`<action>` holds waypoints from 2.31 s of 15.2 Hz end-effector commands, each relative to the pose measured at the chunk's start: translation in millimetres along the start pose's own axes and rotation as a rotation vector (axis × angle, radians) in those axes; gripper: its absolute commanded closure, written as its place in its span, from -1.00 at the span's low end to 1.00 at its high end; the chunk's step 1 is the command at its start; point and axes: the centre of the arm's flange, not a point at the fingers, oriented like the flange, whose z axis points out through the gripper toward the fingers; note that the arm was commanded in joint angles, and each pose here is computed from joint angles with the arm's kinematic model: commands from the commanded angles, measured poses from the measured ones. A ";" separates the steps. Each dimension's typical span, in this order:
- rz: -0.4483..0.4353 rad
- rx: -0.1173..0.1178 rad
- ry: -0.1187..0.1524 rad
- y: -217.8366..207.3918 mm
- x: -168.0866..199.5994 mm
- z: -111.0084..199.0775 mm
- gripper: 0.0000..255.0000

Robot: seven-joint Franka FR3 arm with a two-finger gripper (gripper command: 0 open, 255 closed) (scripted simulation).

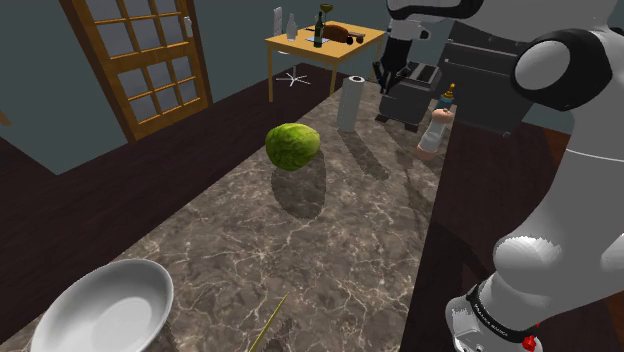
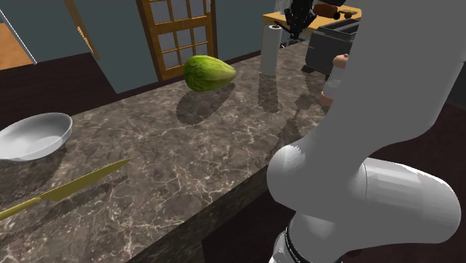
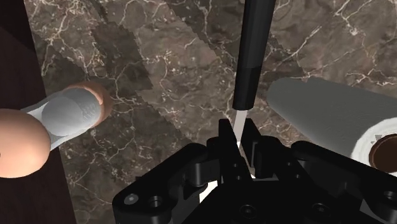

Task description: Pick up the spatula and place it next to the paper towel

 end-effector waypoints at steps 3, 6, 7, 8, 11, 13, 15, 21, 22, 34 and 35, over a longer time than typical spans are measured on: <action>0.000 0.000 0.000 1.3 2.2 22.2 1.00; 0.000 0.000 0.000 1.3 3.3 38.0 1.00; 0.000 0.000 0.000 1.3 3.6 43.3 1.00; 0.000 0.000 0.000 1.3 4.0 48.6 1.00; 0.000 0.000 0.000 1.3 5.0 64.4 1.00; 0.000 0.000 0.000 1.3 5.7 74.9 1.00; 0.000 0.000 0.000 1.3 6.5 85.5 1.00; 0.000 0.000 0.000 1.3 8.6 117.1 1.00; 0.000 0.000 0.000 1.2 8.9 122.3 1.00; 0.000 0.000 0.000 1.2 12.6 178.2 1.00; 0.000 0.000 0.000 1.2 12.6 178.2 1.00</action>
